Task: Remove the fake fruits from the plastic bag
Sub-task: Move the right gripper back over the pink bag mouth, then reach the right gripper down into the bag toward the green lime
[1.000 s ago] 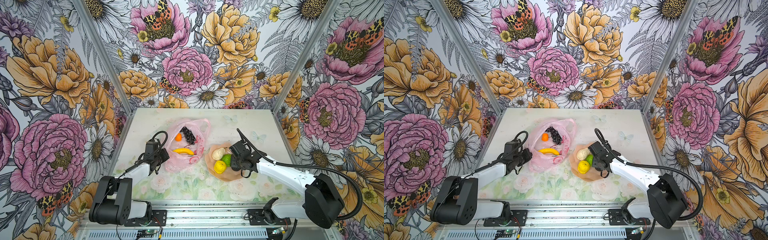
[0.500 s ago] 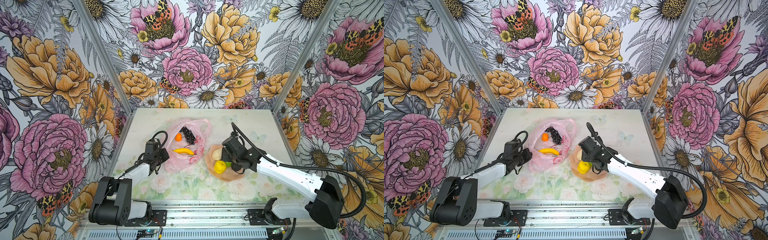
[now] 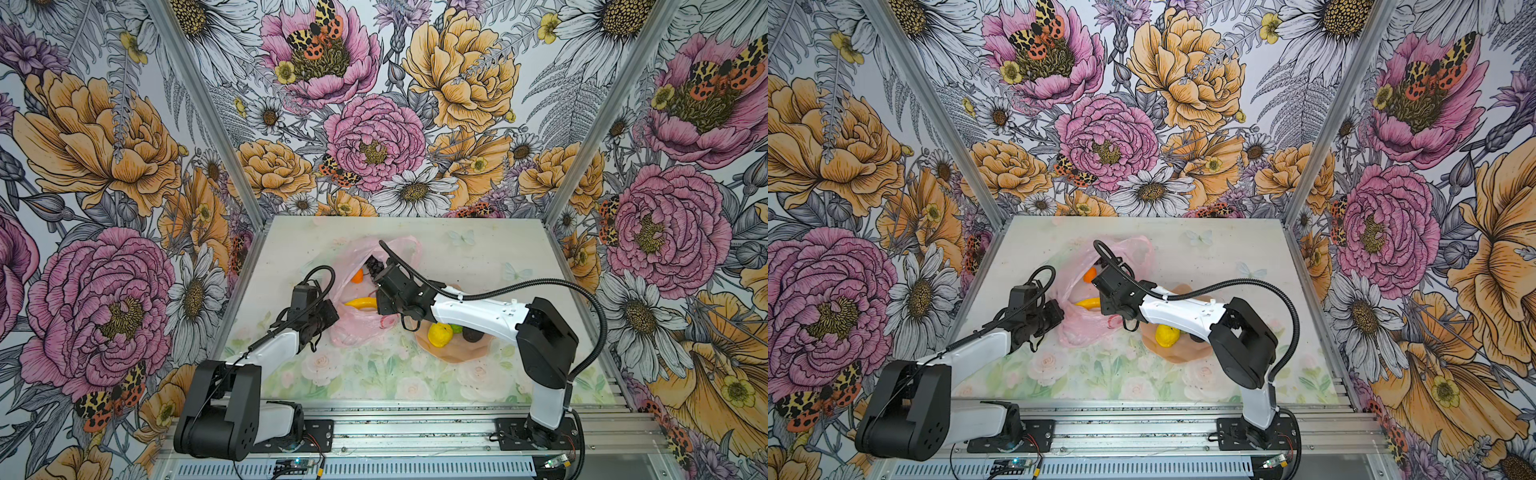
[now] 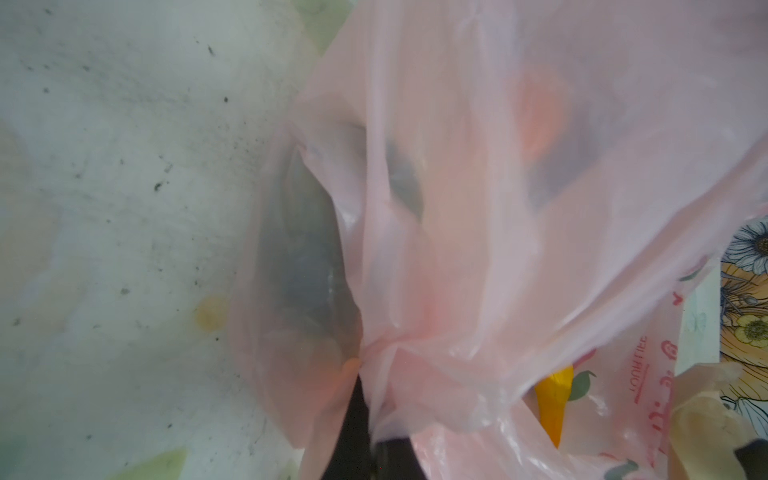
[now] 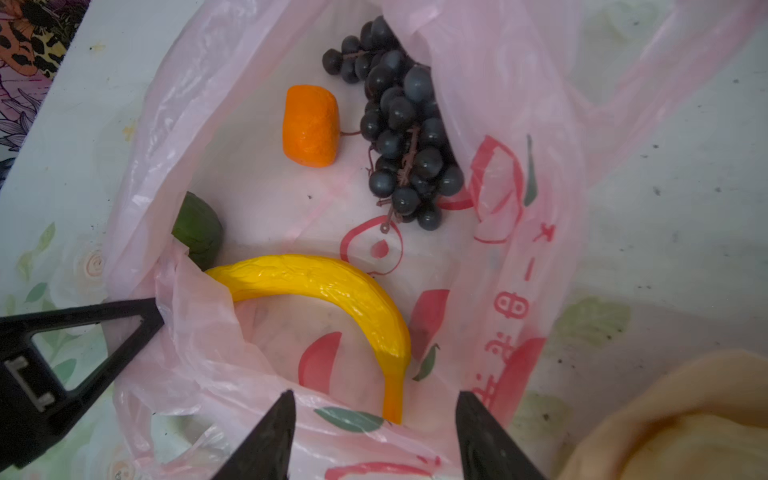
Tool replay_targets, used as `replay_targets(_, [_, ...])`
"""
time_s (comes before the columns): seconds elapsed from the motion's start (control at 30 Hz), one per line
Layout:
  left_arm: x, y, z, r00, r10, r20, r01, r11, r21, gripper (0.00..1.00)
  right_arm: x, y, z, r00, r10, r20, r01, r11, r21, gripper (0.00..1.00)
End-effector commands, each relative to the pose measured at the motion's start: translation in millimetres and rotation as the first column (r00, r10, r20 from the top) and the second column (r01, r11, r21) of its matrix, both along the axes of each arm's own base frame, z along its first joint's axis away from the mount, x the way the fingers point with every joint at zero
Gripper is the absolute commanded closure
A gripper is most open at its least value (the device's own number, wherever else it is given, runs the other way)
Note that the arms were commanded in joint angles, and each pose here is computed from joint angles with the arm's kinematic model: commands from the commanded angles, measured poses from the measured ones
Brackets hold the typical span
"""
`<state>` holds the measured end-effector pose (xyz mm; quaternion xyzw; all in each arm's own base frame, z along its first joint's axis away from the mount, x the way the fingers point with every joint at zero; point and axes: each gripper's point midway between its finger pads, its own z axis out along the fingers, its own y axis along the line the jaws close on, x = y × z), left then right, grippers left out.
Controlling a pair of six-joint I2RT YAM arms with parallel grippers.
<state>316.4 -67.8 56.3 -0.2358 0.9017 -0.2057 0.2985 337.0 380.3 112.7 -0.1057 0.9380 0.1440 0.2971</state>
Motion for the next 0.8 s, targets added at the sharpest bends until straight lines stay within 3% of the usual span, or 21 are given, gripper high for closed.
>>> replay_targets(0.0, [-19, 3, -6, 0.998, 0.027, -0.055, -0.027, 1.0, -0.002, 1.0, 4, 30, 2, 0.997, 0.072, 0.017, -0.073, 0.997, 0.031, 0.38])
replay_targets(0.03, [-21, 4, -4, 0.998, 0.03, -0.055, -0.03, 1.0, -0.003, 1.0, 4, 33, -5, 0.997, 0.077, 0.009, -0.077, 0.997, 0.023, 0.37])
replay_targets(0.23, [-15, 6, 18, 0.998, 0.061, -0.03, -0.062, 0.998, -0.031, 0.65, -21, 46, -31, 0.988, 0.149, -0.038, -0.149, 0.989, -0.011, 0.4])
replay_targets(0.43, [2, -12, 37, 0.999, 0.033, 0.003, -0.033, 0.995, -0.094, 0.38, -48, 53, -51, 0.979, 0.187, -0.077, -0.19, 0.981, -0.032, 0.41])
replay_targets(0.63, [5, -26, 37, 1.0, -0.001, 0.011, 0.002, 0.997, -0.082, 0.22, -64, 61, -69, 0.971, 0.213, -0.105, -0.217, 0.976, -0.029, 0.41])
replay_targets(0.77, [5, -24, 24, 0.999, 0.004, -0.035, -0.006, 0.999, -0.051, 0.18, -65, 69, -72, 0.968, 0.226, -0.108, -0.228, 0.974, -0.002, 0.41])
